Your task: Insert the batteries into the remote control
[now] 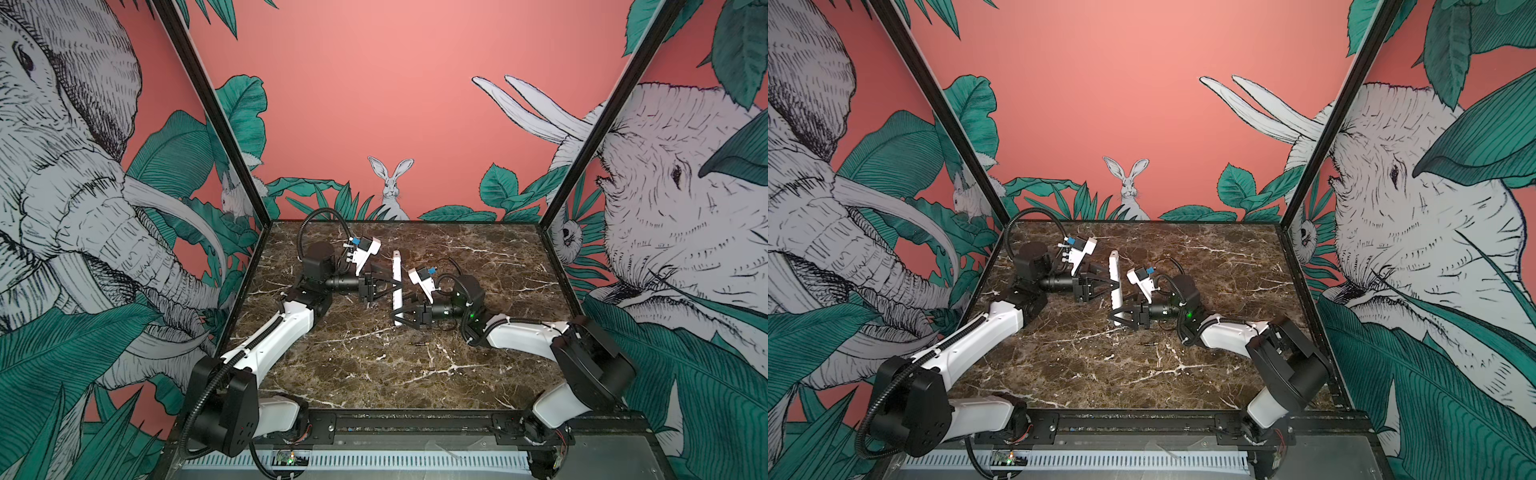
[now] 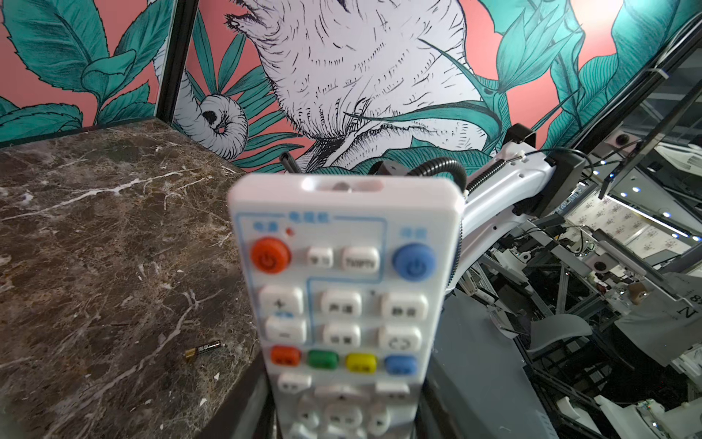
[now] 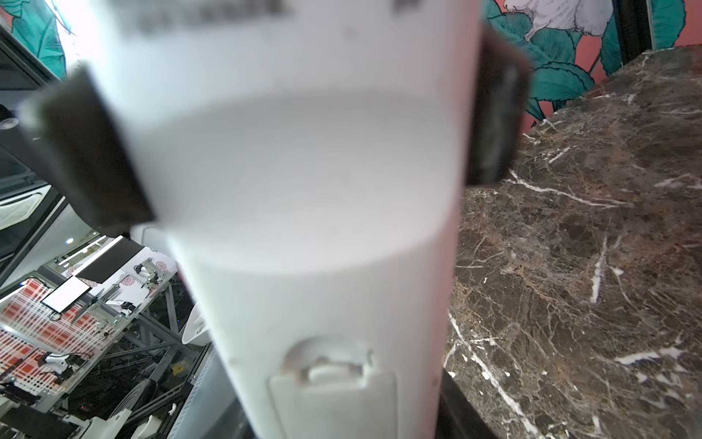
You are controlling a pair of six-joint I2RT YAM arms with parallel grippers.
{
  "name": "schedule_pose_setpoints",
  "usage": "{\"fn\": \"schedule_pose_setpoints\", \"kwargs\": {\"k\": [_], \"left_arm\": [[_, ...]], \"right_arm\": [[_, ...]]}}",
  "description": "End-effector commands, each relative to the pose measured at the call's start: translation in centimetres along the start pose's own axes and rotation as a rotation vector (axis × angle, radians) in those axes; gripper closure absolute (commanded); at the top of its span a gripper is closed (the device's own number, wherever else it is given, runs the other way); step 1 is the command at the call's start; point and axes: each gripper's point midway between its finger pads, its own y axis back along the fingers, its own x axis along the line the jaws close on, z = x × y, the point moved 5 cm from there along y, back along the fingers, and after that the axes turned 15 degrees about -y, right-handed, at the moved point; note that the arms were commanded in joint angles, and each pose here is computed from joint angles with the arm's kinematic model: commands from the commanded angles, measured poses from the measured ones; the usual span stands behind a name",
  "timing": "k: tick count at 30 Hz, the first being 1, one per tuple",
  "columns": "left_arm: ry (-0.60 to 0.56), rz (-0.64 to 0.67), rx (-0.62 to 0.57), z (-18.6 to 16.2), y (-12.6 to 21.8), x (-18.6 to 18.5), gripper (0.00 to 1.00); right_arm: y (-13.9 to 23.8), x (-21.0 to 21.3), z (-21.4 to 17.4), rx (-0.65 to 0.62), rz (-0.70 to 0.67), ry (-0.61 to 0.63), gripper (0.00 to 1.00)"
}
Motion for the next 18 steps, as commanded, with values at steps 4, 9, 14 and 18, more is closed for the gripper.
{"fn": "schedule_pose_setpoints", "kwargs": {"k": [4,9,14,18], "left_arm": [[-0.053,-0.030,-0.017,0.6,0.3,-0.7,0.56],[-0.025,0.078,0.017,0.1,0.7,0.6,0.24],[0.018,0.278,0.136,-1.2,1.5,2.4,0.18],[0.060,0.403,0.192,-2.5,2.0,4.0,0.19]], "right_arm": [[-0.1,1.1,1.1,-0.024,0.032,0.046,0.62],[0.1,-0.1,1.5,-0.035,-0.113,0.037,0.69],[1.5,-2.3,1.9,-0.049,-0.428,0.019,0.73],[2.0,-2.8,1.9,-0.032,-0.588,0.032,0.73]]}}
